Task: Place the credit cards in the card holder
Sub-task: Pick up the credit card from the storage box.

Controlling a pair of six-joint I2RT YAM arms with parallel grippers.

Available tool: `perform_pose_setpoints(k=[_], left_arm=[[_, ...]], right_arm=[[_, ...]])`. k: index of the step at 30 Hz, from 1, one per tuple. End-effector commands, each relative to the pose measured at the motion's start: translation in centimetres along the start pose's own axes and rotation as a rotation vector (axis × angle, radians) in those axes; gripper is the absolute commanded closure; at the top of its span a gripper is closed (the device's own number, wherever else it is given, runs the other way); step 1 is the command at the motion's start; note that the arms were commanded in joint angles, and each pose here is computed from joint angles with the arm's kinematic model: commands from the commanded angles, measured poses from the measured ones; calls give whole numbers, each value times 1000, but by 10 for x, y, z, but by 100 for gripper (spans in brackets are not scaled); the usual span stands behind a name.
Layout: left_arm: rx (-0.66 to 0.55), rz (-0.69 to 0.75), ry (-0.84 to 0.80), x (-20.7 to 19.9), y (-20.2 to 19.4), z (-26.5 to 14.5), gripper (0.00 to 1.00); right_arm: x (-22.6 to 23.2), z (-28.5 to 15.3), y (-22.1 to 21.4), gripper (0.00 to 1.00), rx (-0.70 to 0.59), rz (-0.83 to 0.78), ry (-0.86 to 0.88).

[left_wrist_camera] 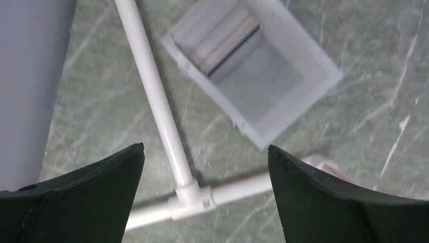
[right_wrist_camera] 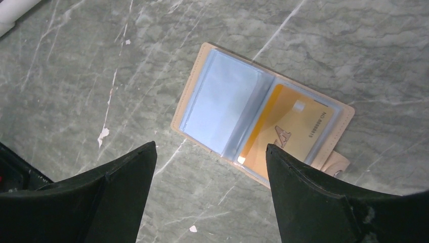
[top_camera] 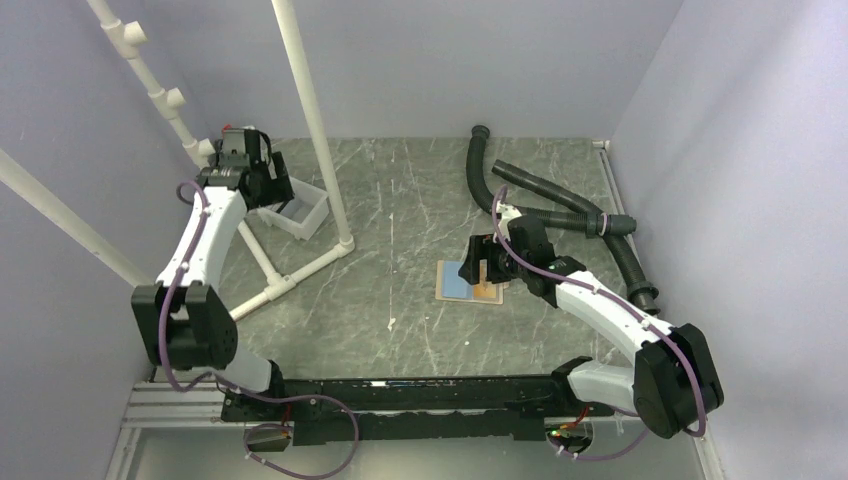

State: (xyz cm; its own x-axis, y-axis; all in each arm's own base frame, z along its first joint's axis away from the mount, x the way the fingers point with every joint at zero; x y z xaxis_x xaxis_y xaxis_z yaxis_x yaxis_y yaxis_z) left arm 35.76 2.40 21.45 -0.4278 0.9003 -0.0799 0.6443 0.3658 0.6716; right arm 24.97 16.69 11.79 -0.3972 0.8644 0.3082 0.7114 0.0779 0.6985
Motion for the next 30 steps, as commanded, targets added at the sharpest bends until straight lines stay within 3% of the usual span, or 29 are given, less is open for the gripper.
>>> perform_pose_setpoints(k=[1,5,12,30], left_arm=[[-92,160,-31,0,51,33,5],[-64,275,-11,-5,61,71,5],[24,351,-13,-16,58,118,6],[143,516,76,-36,25,155,3]], right_arm=[[13,-4,11,18,-52,-22,78],[20,-5,9,18,-57,-45,84],[29,-5,7,17,-55,-78,87],[29,-3,5,16,-45,-85,78]])
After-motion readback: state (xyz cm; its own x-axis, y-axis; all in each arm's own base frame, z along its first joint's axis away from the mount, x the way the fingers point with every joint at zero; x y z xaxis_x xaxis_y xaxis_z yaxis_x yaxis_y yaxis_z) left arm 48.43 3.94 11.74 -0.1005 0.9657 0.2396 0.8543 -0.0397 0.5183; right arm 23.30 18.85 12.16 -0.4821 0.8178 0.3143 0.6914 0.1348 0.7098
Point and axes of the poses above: each gripper's point midway between its finger pads, its own z axis out along the fingers, its own x axis along the line the jaws close on, y = z × x, the point moved 3 cm from there along -z, back along the fingers, and after that the axes turned 6 degrees about -z, right-handed, at the moved point
